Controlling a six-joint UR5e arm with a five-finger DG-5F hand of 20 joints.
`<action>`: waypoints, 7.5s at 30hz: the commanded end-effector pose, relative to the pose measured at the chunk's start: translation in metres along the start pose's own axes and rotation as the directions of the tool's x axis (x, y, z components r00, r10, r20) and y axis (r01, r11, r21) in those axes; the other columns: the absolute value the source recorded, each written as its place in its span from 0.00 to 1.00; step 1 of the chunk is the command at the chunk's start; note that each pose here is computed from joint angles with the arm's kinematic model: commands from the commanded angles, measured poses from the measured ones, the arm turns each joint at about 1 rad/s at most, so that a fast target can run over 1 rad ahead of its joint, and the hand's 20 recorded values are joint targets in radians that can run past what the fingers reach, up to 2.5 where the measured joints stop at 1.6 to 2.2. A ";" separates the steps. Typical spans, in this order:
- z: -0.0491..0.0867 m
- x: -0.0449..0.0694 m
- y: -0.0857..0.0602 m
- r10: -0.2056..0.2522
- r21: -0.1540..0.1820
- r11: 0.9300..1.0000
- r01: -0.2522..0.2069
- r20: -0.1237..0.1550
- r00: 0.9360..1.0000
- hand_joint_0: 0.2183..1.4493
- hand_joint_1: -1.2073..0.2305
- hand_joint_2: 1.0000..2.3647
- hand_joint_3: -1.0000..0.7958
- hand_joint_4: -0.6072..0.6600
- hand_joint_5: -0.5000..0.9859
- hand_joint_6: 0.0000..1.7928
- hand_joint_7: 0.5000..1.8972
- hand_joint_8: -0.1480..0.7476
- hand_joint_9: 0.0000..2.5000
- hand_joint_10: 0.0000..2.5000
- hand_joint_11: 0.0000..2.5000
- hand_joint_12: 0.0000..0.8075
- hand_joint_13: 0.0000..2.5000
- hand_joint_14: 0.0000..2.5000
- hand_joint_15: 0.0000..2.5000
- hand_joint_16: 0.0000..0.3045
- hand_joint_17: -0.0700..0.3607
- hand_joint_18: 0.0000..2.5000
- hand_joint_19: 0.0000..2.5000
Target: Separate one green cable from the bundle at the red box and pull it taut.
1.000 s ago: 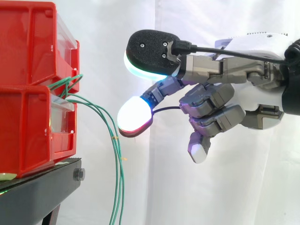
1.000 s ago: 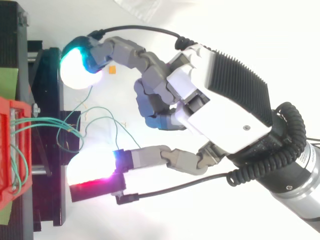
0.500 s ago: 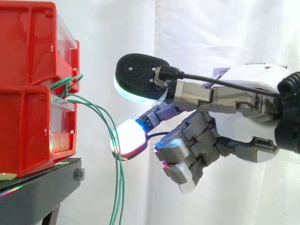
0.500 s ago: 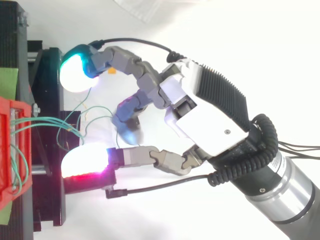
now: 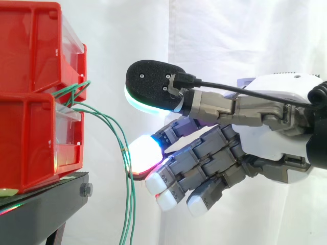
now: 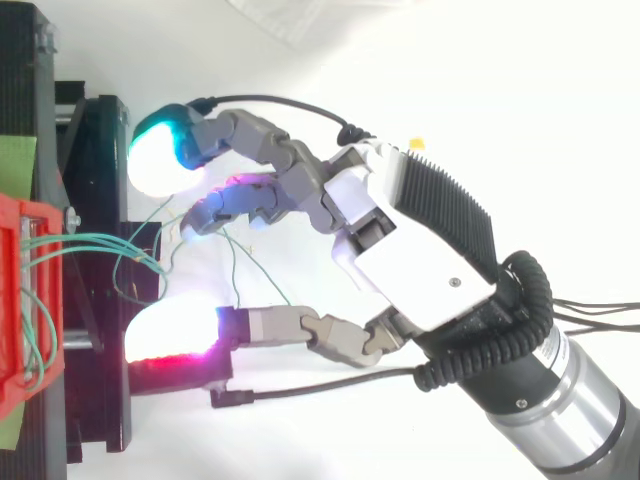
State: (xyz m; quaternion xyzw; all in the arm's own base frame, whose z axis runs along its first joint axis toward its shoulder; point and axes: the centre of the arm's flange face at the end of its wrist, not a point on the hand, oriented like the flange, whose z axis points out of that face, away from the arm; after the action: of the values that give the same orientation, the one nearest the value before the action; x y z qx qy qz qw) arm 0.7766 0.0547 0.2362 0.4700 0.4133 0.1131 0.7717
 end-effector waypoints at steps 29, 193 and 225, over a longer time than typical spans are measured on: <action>-0.017 0.033 0.024 0.055 0.038 0.998 -0.058 0.074 0.996 0.10 0.44 0.00 0.28 0.78 0.27 0.28 0.23 0.61 0.32 0.01 0.17 0.60 0.26 0.01 0.18 0.32 0.68 0.34 0.19; -0.016 0.085 0.064 0.153 0.306 0.919 -0.249 0.307 0.940 0.13 0.40 0.00 0.28 0.79 0.28 0.28 0.26 0.57 0.34 0.01 0.20 0.55 0.25 0.01 0.19 0.26 0.57 0.27 0.22; -0.015 0.084 0.085 0.146 0.329 0.912 -0.244 0.296 0.944 0.23 0.17 0.00 0.28 0.76 0.27 0.28 0.32 0.53 0.31 0.01 0.22 0.48 0.22 0.01 0.19 0.22 0.51 0.22 0.24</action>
State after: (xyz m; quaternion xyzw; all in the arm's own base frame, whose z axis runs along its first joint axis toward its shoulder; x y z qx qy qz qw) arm 0.8363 0.1562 0.2577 0.6536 0.2695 0.0502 0.7055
